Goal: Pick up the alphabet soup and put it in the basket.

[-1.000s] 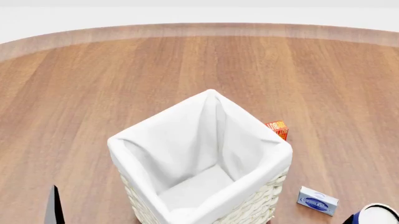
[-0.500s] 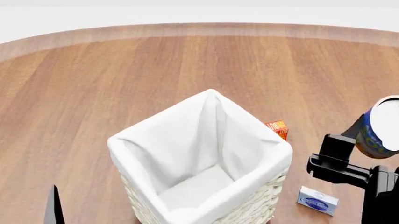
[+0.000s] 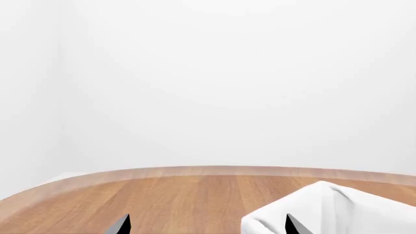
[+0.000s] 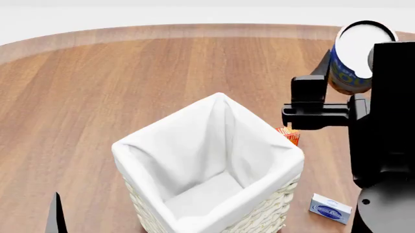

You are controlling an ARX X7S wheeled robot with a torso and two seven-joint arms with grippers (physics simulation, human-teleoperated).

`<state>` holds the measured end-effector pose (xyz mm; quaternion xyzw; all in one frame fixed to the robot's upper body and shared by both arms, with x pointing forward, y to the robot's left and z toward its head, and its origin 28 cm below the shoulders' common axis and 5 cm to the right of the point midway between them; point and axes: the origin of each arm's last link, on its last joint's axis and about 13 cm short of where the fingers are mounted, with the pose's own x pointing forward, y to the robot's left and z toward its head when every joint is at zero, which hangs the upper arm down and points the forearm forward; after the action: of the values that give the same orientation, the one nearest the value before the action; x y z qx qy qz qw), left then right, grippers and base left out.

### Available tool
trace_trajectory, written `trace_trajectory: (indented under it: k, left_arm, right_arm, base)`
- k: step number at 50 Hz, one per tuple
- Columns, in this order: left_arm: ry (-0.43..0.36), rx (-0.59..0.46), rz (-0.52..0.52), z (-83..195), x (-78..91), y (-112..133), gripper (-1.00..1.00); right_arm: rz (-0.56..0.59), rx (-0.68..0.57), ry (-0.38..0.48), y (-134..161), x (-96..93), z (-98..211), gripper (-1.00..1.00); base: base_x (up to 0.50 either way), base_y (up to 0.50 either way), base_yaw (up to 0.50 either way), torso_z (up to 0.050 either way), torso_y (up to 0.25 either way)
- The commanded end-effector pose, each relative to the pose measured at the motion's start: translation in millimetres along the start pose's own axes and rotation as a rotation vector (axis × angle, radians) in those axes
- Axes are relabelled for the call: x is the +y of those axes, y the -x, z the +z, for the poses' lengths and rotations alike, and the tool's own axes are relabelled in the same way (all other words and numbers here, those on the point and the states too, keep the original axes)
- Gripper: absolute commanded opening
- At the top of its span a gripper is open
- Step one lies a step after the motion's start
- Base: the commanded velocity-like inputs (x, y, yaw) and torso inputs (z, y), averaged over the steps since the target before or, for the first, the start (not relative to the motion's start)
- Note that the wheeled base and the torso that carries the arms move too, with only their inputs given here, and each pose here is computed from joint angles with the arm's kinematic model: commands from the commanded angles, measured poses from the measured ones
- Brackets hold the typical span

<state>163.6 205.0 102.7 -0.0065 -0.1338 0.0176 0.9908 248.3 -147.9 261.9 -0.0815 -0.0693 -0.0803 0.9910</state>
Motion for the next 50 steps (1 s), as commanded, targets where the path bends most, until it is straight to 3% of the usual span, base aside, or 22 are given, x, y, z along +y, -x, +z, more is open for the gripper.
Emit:
trace_trajectory:
  k: [1, 11, 13, 23, 26, 33, 37, 38, 50]
  left_arm:
    - [-0.004, -0.020, -0.020, 3, 1.3, -6, 1.00]
    - [-0.002, -0.019, -0.017, 3, 2.6, -7, 1.00]
    - [-0.002, -0.019, -0.018, 3, 2.6, -7, 1.00]
    - [0.001, -0.013, -0.015, 0, 3.2, -7, 1.00]
    - [0.002, -0.009, -0.017, -1, 2.9, -7, 1.00]
    - [0.007, 0.000, -0.010, -4, 4.8, -8, 1.00]
    - [0.008, 0.005, -0.005, -7, 5.6, -9, 1.00]
    - [0.008, 0.008, -0.004, -9, 5.7, -9, 1.00]
    - [0.019, 0.032, 0.011, -17, 9.1, -12, 1.00]
  right_arm:
    - [0.097, -0.025, 0.030, -16, -0.5, 36, -1.00]
    - [0.206, -0.008, 0.049, -24, 10.0, 54, -1.00]
    - [0.241, 0.013, 0.007, -26, 12.2, 56, -1.00]
    - [0.365, 0.098, 0.004, -40, 19.2, 64, -1.00]
    - [0.448, 0.146, -0.052, -45, 22.8, 66, -1.00]
    - [0.535, 0.199, -0.051, -55, 27.0, 76, -1.00]
    - [0.553, 0.241, -0.030, -62, 29.2, 84, -1.00]
    - [0.614, 0.233, 0.009, -64, 30.3, 88, -1.00]
    - [0.734, 0.327, 0.201, -83, 38.7, 95, -1.00]
  base:
    - [0.00, 0.00, 0.00, 0.000, 0.010]
    - [0.00, 0.00, 0.00, 0.000, 0.000]
    - [0.00, 0.00, 0.00, 0.000, 0.000]
    - [0.00, 0.00, 0.00, 0.000, 0.001]
    - [0.00, 0.00, 0.00, 0.000, 0.000]
    - [0.00, 0.00, 0.00, 0.000, 0.001]
    - [0.00, 0.00, 0.00, 0.000, 0.000]
    - [0.00, 0.00, 0.00, 0.000, 0.000]
    - [0.00, 0.00, 0.00, 0.000, 0.001]
